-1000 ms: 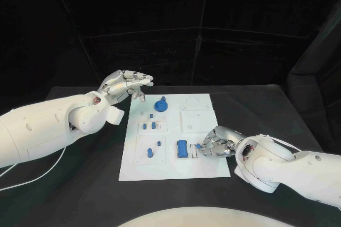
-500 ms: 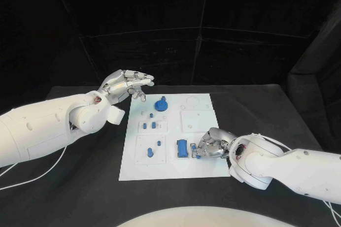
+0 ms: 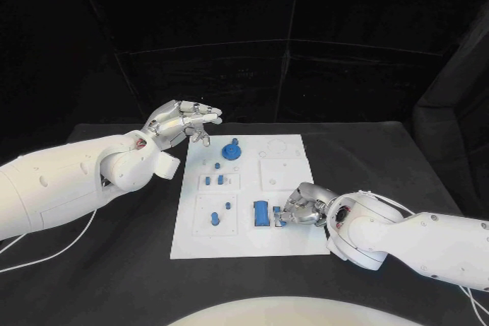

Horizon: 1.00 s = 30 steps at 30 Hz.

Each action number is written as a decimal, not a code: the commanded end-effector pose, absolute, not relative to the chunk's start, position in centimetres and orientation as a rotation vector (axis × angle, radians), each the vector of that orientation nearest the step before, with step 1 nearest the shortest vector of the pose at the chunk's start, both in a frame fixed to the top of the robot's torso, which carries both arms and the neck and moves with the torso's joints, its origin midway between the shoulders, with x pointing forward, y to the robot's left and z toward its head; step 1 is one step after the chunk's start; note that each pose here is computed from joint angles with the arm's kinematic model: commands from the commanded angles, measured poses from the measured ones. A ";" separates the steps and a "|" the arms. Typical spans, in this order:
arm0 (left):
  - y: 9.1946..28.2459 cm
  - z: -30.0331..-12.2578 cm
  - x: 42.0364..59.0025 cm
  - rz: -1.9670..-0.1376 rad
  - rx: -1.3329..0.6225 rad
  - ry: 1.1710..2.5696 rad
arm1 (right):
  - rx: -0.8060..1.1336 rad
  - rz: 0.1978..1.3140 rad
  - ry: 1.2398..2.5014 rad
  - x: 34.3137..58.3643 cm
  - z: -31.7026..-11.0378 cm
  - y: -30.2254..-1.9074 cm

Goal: Assemble the parts on the task board

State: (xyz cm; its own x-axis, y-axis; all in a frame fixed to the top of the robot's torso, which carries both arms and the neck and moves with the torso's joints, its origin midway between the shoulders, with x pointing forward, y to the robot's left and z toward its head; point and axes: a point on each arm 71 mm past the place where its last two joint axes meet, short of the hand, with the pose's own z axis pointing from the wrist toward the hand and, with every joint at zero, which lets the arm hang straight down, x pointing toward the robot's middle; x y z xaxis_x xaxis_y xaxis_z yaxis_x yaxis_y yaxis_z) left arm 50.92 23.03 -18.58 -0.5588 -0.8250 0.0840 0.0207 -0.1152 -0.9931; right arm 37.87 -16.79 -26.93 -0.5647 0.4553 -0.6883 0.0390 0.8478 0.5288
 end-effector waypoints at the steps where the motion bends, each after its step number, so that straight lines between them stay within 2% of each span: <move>1: 22.9 -18.5 50.8 -1.758 -0.896 1.542 | 0.352 0.582 2.115 37.9 -27.0 -16.7; 26: 23.0 -18.5 50.8 -1.754 -0.898 1.544 | 0.314 0.581 2.079 37.9 -26.7 -17.5; 30: 23.0 -18.5 50.8 -1.754 -0.898 1.542 | 0.304 0.612 2.074 37.8 -26.6 -17.9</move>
